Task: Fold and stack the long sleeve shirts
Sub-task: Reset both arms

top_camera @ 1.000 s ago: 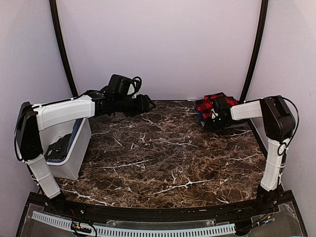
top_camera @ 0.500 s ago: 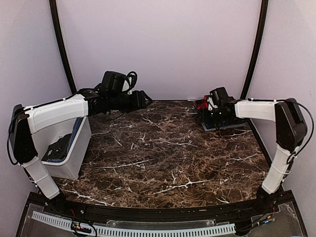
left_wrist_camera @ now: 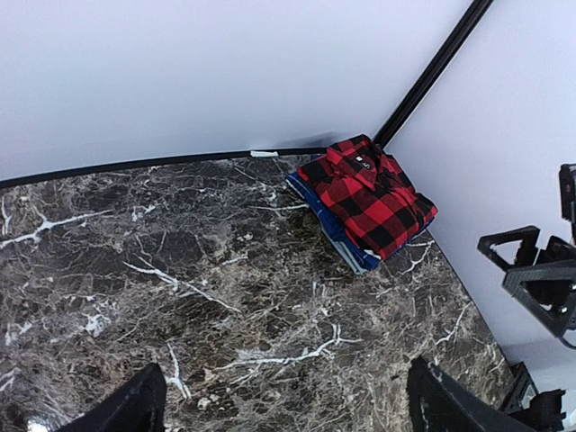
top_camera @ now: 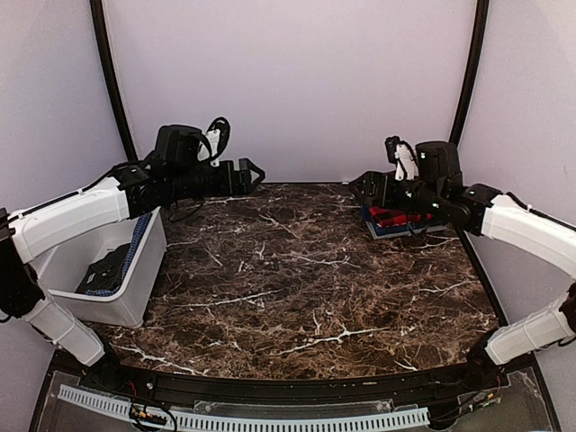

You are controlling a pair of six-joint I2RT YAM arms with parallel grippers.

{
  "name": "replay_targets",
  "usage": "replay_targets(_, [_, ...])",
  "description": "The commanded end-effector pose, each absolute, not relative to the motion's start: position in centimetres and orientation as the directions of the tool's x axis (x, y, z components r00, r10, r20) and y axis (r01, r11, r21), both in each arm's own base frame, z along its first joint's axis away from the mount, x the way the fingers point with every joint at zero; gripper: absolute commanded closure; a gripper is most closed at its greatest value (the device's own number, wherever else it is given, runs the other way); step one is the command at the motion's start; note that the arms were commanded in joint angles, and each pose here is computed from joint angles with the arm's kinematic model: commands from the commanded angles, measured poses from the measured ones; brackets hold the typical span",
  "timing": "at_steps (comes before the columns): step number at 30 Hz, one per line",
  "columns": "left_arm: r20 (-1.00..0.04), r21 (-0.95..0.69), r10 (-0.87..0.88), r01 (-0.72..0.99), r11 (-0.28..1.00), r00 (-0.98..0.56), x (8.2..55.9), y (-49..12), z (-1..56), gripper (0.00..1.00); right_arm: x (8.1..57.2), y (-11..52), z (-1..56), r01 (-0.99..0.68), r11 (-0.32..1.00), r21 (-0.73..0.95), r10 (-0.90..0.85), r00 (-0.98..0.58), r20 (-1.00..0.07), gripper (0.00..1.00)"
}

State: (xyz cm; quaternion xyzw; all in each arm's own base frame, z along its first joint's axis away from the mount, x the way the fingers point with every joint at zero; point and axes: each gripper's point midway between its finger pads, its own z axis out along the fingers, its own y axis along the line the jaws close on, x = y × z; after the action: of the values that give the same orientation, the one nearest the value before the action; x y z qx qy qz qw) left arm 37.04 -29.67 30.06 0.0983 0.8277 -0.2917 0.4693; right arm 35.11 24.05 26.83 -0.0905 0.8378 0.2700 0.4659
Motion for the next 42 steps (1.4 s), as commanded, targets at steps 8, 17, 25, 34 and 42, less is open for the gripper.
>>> replay_targets(8, [-0.898,-0.309,-0.138,0.376,0.873,-0.417,34.1,-23.7,32.3,0.01,31.3,20.7,32.1,-0.430,0.827,0.363,0.197,-0.383,-0.902,0.01])
replay_targets(17, [-0.924,-0.303,-0.189,0.335,0.892,-0.334,32.4,-20.7,33.1,0.01,30.1,18.5,33.9,-0.401,0.849,0.344,0.226,-0.311,-0.923,0.01])
replay_targets(25, [-0.924,-0.310,-0.208,0.309,0.899,-0.321,32.0,-19.7,32.7,0.01,30.1,18.0,33.4,-0.374,0.867,0.329,0.210,-0.324,-0.922,0.01])
replay_targets(34, [-0.923,-0.313,-0.214,0.297,0.902,-0.320,32.0,-19.5,32.5,0.01,30.2,17.7,32.9,-0.359,0.878,0.317,0.201,-0.325,-0.924,0.01])
replay_targets(42, [-0.923,-0.315,-0.219,0.292,0.903,-0.317,32.0,-19.3,32.6,0.01,30.2,17.9,32.6,-0.361,0.875,0.322,0.199,-0.337,-0.920,0.01])
